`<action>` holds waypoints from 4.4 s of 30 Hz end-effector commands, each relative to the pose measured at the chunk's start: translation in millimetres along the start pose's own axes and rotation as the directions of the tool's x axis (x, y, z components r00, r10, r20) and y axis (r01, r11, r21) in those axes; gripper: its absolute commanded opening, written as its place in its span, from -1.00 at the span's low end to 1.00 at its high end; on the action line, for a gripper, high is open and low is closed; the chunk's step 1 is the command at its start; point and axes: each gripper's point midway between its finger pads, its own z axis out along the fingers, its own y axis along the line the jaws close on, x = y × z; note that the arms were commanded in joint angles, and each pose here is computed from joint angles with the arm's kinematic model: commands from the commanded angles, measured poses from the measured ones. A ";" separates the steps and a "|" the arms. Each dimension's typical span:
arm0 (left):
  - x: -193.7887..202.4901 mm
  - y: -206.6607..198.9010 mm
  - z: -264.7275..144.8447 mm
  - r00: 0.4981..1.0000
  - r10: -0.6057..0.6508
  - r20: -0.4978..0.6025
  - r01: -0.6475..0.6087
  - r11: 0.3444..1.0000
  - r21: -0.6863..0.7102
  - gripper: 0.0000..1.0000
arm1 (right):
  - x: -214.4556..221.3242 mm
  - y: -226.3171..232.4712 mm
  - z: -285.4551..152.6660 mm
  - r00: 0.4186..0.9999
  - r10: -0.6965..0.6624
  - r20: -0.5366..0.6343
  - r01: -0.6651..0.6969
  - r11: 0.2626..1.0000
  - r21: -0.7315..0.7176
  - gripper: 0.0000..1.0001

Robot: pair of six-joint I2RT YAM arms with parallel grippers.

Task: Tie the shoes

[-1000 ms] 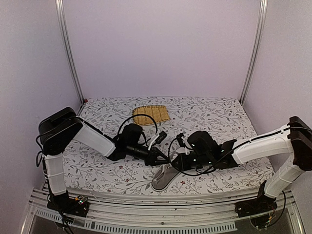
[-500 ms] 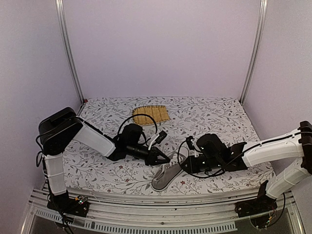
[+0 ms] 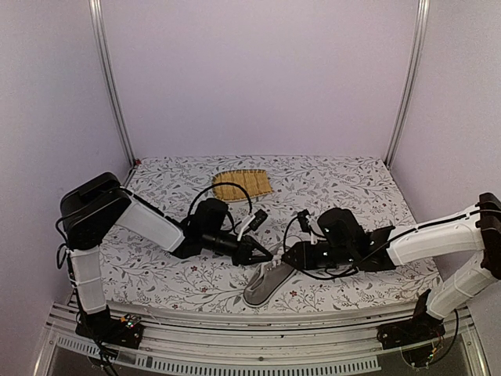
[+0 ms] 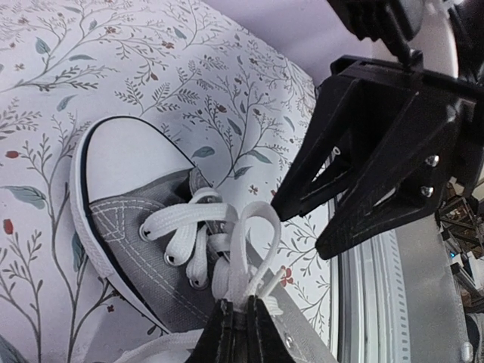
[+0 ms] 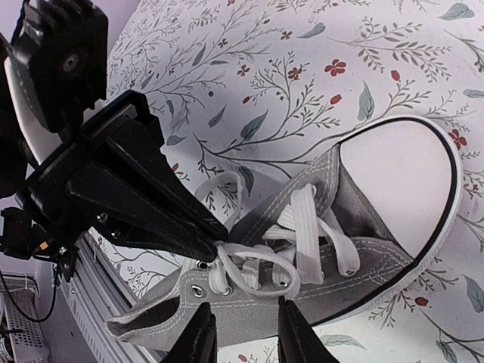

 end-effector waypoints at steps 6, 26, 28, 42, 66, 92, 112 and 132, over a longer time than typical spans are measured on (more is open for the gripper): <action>-7.3 -12.0 -2.5 0.999 0.030 0.016 -0.030 0.999 0.017 -0.87 | -18.3 21.7 13.6 1.000 -0.017 0.017 0.018 0.997 -0.072 -0.46; -7.7 -10.6 -2.1 1.000 0.027 0.016 -0.027 1.000 0.014 -0.88 | -22.6 -11.8 -19.1 0.996 0.011 0.087 -0.018 0.997 0.076 -0.19; -7.4 -10.1 -1.6 1.000 0.026 0.015 -0.026 1.000 0.014 -0.88 | -23.4 1.4 -19.9 0.996 -0.019 0.086 0.016 0.999 0.038 -0.19; -7.5 -9.7 -1.2 1.000 0.026 0.015 -0.026 1.000 0.014 -0.88 | -7.7 24.8 15.3 0.999 -0.054 0.003 0.054 0.999 -0.004 -0.40; -6.8 -9.6 -0.5 1.000 0.026 0.010 -0.026 1.000 0.017 -0.88 | -2.1 20.7 32.0 0.997 -0.067 -0.031 0.068 0.998 0.015 -0.60; -6.3 -8.2 -1.0 1.000 0.026 0.010 -0.026 1.000 0.006 -0.84 | 24.4 -17.0 7.5 0.999 -0.021 -0.050 0.026 0.994 0.107 -0.96; -107.8 -25.1 -53.0 0.963 0.140 0.232 -0.086 0.969 -0.231 0.38 | -26.8 5.2 -54.2 0.984 -0.139 0.116 0.132 0.989 0.065 0.50; -54.5 93.8 -409.4 0.730 0.134 0.670 0.572 0.416 -0.706 0.76 | -157.1 -202.8 -149.4 0.896 -0.010 0.445 -0.163 0.923 0.349 0.95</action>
